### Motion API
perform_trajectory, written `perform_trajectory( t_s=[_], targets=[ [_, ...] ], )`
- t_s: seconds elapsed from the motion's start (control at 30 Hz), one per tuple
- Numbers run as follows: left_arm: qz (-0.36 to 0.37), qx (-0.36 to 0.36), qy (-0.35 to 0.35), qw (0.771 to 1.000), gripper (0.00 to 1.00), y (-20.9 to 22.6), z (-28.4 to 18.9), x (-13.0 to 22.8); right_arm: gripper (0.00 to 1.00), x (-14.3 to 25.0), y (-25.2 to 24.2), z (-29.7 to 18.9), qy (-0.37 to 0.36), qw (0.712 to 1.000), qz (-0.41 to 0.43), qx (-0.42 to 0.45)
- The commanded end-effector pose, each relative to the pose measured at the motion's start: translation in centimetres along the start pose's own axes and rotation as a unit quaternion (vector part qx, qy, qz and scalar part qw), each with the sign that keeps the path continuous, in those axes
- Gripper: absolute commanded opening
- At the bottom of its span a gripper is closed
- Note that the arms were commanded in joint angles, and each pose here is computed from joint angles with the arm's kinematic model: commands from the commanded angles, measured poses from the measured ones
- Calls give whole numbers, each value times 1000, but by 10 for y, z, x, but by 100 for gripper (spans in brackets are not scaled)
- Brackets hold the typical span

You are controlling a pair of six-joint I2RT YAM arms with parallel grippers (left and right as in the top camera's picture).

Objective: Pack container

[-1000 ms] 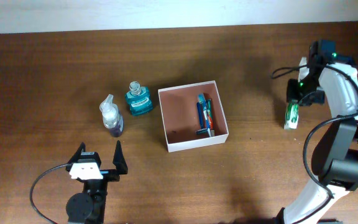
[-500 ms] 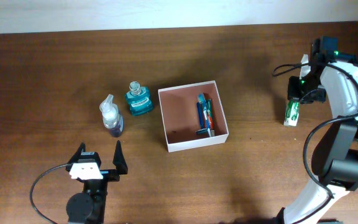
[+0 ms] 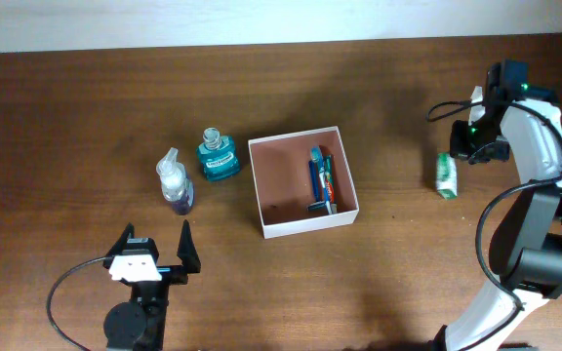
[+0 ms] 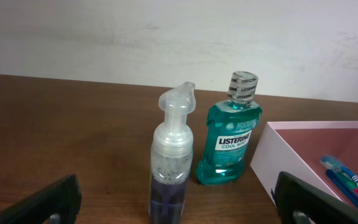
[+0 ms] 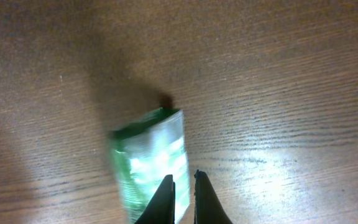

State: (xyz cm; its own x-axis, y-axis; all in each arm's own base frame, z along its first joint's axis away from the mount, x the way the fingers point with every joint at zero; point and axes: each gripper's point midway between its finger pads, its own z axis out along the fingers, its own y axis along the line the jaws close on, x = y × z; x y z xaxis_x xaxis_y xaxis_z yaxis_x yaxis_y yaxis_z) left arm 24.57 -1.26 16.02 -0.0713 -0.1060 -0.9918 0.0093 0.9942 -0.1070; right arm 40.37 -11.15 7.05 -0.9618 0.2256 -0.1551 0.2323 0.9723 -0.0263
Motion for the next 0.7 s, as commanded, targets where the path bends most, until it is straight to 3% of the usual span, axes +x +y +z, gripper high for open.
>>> perform_trajectory(
  t_s=[0.0, 0.07, 0.2, 0.27, 0.37, 0.4, 0.5, 0.67],
  targets=[
    [8, -10, -3, 1000, 99, 4, 0, 0, 6, 9, -6, 11, 16, 1000, 7, 7],
    [8, -10, -3, 1000, 99, 4, 0, 0, 21, 10, -6, 13, 18, 1000, 7, 7],
    [8, -10, -3, 1000, 99, 4, 0, 0, 34, 11, -5, 13, 20, 1000, 7, 6],
    [8, -10, -3, 1000, 99, 4, 0, 0, 49, 13, -4, 13, 23, 1000, 8, 3],
    [8, -10, -3, 1000, 99, 4, 0, 0, 81, 15, 7, 13, 27, 999, 9, -30],
    [8, -10, -3, 1000, 99, 4, 0, 0, 86, 16, 13, 13, 29, 998, 9, -47],
    [8, -10, -3, 1000, 99, 4, 0, 0, 92, 22, 29, 16, 38, 995, 12, -93],
    [8, -10, -3, 1000, 99, 4, 0, 0, 93, 44, 42, 27, 69, 990, 15, -126]
  ],
)
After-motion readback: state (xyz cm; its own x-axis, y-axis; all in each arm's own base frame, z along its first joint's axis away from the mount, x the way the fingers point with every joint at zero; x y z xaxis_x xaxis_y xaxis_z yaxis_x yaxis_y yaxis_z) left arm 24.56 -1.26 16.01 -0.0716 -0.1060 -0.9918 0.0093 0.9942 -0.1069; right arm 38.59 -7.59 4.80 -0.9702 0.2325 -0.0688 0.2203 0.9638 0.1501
